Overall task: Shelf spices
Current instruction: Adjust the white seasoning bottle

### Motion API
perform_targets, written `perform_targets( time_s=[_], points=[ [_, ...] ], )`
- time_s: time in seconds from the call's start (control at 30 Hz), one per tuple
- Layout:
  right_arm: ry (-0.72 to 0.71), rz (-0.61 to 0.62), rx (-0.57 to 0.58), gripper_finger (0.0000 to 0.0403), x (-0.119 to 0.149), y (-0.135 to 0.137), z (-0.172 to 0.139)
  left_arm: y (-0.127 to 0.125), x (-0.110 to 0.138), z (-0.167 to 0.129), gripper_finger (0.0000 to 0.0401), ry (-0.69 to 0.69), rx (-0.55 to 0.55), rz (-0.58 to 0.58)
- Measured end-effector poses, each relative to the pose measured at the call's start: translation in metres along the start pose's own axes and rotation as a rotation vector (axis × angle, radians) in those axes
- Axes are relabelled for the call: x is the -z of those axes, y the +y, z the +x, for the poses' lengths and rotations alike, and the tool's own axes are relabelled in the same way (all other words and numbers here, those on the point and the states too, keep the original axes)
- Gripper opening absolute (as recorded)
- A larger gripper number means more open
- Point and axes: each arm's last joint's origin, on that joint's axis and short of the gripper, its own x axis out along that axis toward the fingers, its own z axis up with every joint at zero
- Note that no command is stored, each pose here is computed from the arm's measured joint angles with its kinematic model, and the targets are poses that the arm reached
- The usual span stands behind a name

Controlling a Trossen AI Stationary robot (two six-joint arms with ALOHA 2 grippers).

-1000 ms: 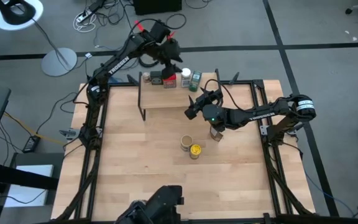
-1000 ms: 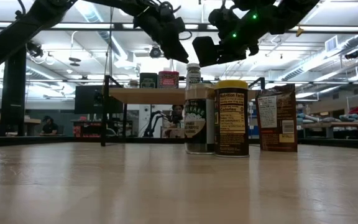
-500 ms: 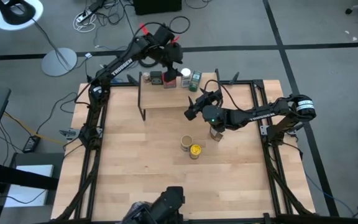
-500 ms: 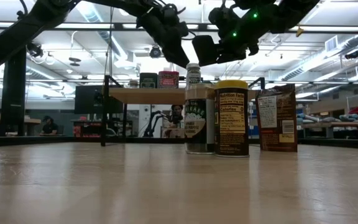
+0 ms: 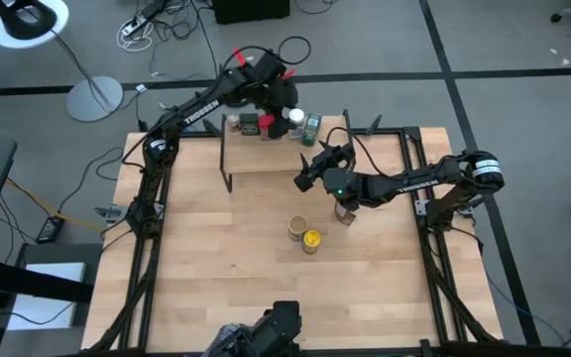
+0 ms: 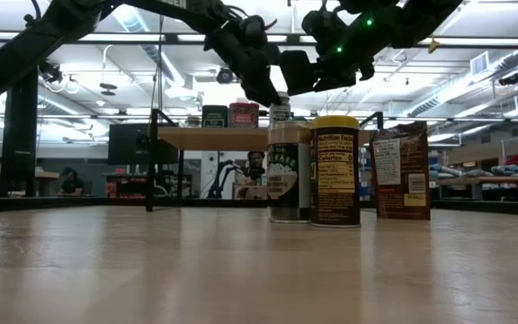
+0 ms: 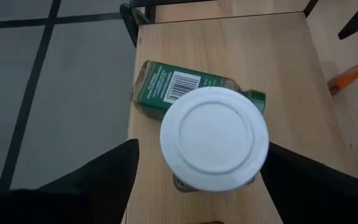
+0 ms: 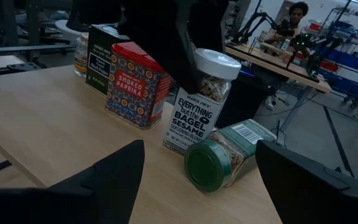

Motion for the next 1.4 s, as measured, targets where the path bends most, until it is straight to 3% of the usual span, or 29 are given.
perform_targets(
  time_s=[0.3,0.7,1.4],
  points=[
    [0.0,0.0,0.0,0.0307,0.0,0.0,0.0,-0.0019,-0.0011,0.0006,0.0314,-0.013,0.024,0.002],
    [0.0,0.0,0.001,0.0307,0.0,0.0,0.0,-0.0066,-0.0039,0.0022,0.0198,-0.025,0.047,0.006],
    [0.0,-0.001,0.001,0.0307,0.0,0.0,-0.0001,-0.0093,-0.0018,-0.0013,0.0198,0.015,0.058,-0.059]
  ],
)
